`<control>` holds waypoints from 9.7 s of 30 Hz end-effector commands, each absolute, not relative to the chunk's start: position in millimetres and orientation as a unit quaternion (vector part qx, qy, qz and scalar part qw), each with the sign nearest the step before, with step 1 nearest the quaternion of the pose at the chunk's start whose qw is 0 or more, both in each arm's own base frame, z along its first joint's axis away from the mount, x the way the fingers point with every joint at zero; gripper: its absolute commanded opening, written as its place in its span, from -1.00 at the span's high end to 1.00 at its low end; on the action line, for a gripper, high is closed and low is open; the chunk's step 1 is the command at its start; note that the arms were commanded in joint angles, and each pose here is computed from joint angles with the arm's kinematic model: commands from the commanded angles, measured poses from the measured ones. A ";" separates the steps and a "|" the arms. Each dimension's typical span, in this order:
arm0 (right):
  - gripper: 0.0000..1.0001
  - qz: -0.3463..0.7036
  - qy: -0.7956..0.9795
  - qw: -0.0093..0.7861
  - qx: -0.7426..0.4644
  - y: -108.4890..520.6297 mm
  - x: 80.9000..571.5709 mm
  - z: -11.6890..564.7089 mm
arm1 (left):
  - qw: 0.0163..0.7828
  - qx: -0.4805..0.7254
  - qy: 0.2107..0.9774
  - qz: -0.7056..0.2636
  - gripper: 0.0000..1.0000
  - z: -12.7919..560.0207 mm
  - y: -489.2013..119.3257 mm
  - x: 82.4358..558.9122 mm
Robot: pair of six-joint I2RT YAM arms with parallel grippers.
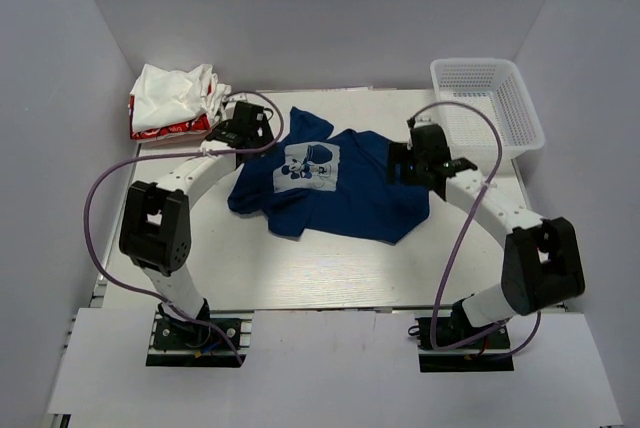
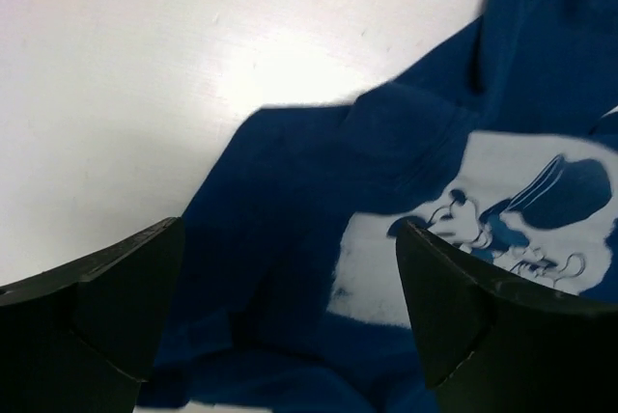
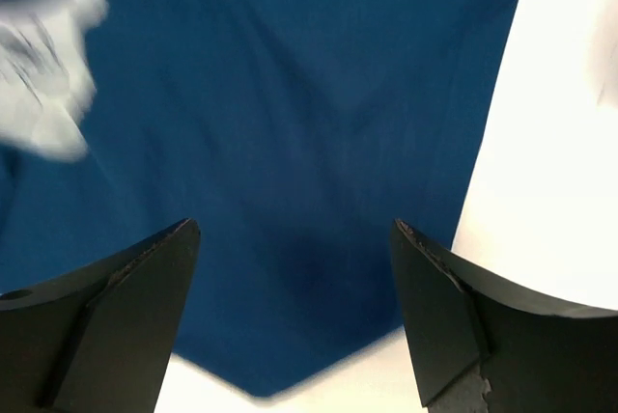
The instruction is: Fold and stack the t-shirts
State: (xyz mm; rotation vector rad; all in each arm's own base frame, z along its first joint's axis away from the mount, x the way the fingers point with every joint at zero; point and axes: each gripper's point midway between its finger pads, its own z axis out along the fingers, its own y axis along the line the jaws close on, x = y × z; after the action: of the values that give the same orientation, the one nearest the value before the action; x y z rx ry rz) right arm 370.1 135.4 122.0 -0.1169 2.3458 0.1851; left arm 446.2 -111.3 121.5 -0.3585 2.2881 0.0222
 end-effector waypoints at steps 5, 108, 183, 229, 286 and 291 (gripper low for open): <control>-0.70 0.104 0.947 0.304 0.011 127.5 298.3 65.7 | 0.336 -0.164 0.923 -0.087 -1.00 104.9 -123.4 347.5; -0.81 0.126 0.939 0.319 -0.022 128.9 314.6 92.4 | 0.354 -0.185 0.916 -0.030 -1.00 100.6 -88.5 373.3; -0.70 0.012 0.967 0.241 0.086 90.0 376.2 39.0 | 0.331 0.047 0.908 -0.252 1.00 133.9 -232.8 434.9; -0.81 0.135 0.935 0.324 0.041 154.3 467.6 102.4 | 0.511 0.027 0.844 -0.159 -0.99 162.0 -183.5 611.3; -0.81 0.090 0.917 0.385 0.052 124.0 442.0 130.4 | 0.403 -0.045 0.896 -0.181 -0.99 122.8 -144.7 568.9; -0.81 0.120 0.903 0.407 0.068 119.0 402.3 143.0 | 0.356 -0.116 0.915 -0.153 -0.99 138.3 -114.5 456.3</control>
State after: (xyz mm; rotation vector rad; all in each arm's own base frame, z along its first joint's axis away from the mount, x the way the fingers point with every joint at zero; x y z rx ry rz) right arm 414.7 117.4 139.2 0.1446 2.3093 0.2518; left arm 498.8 -125.7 81.8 -0.2120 2.4193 -0.3969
